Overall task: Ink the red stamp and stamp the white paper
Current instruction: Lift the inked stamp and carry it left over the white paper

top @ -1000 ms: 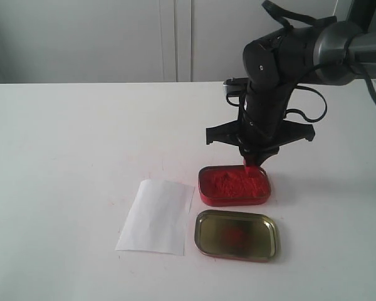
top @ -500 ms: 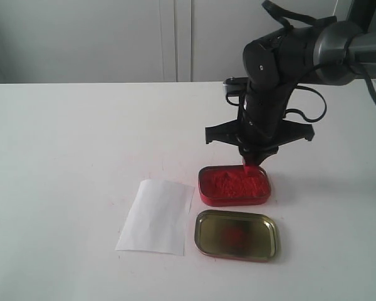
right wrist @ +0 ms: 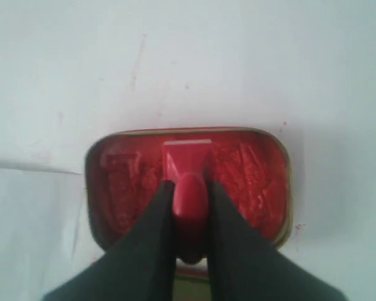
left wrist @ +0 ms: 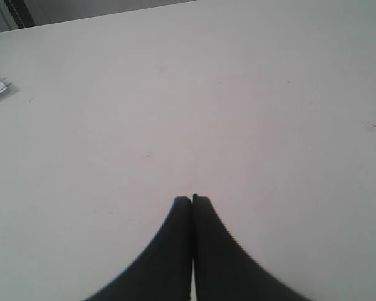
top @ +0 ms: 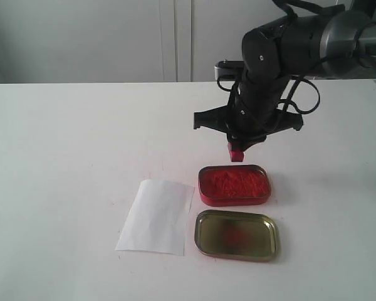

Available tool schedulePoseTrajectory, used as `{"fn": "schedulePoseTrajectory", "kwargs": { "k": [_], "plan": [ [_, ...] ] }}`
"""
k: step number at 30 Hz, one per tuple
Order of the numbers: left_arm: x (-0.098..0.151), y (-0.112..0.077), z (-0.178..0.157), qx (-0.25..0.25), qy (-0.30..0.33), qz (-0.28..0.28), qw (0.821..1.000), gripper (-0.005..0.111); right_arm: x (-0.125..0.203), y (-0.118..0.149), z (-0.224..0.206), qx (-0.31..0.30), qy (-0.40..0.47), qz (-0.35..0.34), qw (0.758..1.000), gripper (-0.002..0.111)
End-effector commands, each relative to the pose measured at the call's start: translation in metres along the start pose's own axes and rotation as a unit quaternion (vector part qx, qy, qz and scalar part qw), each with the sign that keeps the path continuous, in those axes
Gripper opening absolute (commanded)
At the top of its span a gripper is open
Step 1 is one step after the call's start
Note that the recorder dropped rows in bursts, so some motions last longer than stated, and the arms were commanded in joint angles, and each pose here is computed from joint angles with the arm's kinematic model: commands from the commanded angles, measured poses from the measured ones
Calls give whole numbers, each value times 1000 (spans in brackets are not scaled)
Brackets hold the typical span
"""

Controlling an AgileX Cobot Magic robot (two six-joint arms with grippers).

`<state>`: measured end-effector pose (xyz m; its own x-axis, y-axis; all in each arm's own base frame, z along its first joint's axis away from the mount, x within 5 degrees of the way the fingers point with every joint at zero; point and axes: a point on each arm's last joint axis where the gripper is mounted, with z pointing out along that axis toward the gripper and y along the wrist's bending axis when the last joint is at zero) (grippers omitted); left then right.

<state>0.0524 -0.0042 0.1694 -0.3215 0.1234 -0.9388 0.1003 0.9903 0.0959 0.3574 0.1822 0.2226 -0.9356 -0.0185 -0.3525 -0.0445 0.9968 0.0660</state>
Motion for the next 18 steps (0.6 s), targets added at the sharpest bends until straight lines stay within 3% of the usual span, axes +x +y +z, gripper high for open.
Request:
{"fn": "schedulePoseTrajectory", "kwargs": {
  "k": [1,18],
  "plan": [
    [0,0,0,-2,-3,0,1000,0,4,17,-11,-24,-26,-21,999,0],
    [0,0,0,-2,-3,0,1000,0,32,78,-21,-67,-58,-110,990,0]
  ]
}}
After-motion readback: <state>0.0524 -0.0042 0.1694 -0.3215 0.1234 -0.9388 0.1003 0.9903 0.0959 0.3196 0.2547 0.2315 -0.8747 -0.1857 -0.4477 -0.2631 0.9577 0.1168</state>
